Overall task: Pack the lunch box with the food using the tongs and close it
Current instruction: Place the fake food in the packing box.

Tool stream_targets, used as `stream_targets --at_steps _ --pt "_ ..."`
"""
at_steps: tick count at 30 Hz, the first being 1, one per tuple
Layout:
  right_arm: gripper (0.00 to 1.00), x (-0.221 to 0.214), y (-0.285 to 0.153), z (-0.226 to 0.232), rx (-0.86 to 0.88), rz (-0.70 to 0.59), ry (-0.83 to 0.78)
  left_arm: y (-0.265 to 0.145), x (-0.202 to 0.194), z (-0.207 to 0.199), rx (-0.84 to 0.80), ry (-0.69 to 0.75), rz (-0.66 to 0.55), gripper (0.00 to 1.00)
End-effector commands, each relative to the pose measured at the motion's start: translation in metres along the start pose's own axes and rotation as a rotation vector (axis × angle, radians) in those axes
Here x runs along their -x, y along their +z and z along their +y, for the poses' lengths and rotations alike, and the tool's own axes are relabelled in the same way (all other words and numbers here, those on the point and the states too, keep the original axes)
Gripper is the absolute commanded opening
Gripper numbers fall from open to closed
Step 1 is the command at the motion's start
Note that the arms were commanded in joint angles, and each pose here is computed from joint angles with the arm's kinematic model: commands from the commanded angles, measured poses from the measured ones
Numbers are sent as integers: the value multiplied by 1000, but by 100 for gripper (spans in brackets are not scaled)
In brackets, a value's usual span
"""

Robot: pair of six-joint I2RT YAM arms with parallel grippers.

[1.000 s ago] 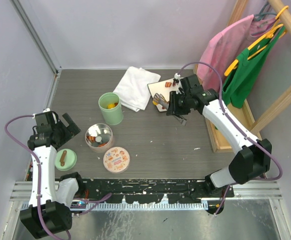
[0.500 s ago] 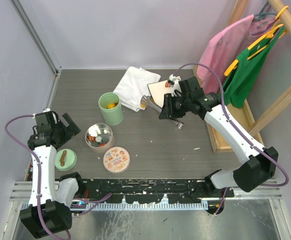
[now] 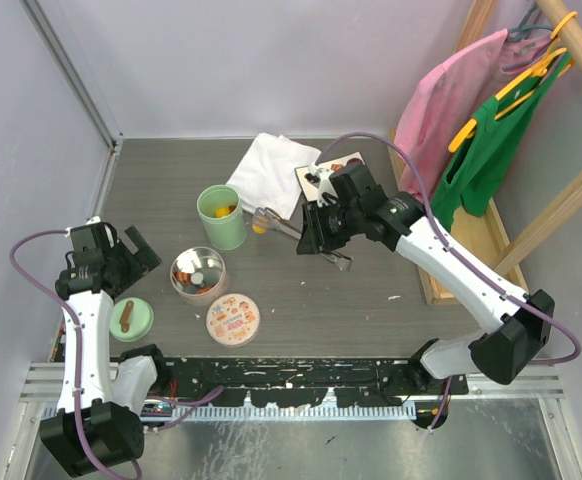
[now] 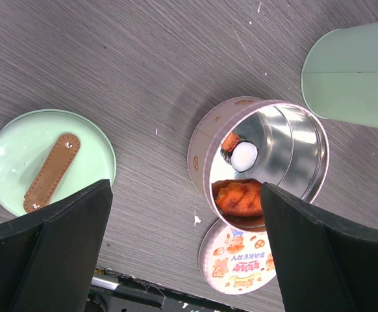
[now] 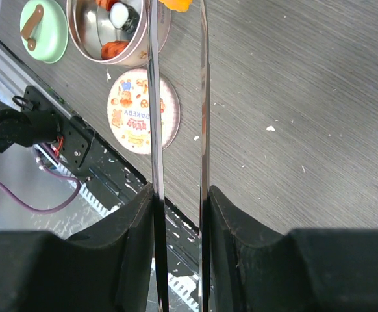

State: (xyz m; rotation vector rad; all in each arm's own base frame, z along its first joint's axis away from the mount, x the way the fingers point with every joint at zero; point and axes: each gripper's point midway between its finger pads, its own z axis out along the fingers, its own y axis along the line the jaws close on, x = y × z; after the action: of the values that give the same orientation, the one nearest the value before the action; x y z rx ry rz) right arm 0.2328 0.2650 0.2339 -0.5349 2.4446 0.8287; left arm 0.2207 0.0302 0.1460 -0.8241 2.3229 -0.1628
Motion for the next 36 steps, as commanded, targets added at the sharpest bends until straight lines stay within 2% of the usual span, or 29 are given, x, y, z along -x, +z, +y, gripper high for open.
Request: stream_targets --at_steps 1,13,24,36 --pt "36 18 -10 21 31 -70 -33 -2 8 -7 -34 5 -37 98" --pt "36 -5 5 54 75 -3 -86 -3 9 -7 -33 6 -43 98" --pt "36 -19 39 95 140 57 -152 -2 8 -6 -26 5 -35 98" --pt "36 -7 59 109 120 69 -192 -1 9 -6 -23 4 -38 98"
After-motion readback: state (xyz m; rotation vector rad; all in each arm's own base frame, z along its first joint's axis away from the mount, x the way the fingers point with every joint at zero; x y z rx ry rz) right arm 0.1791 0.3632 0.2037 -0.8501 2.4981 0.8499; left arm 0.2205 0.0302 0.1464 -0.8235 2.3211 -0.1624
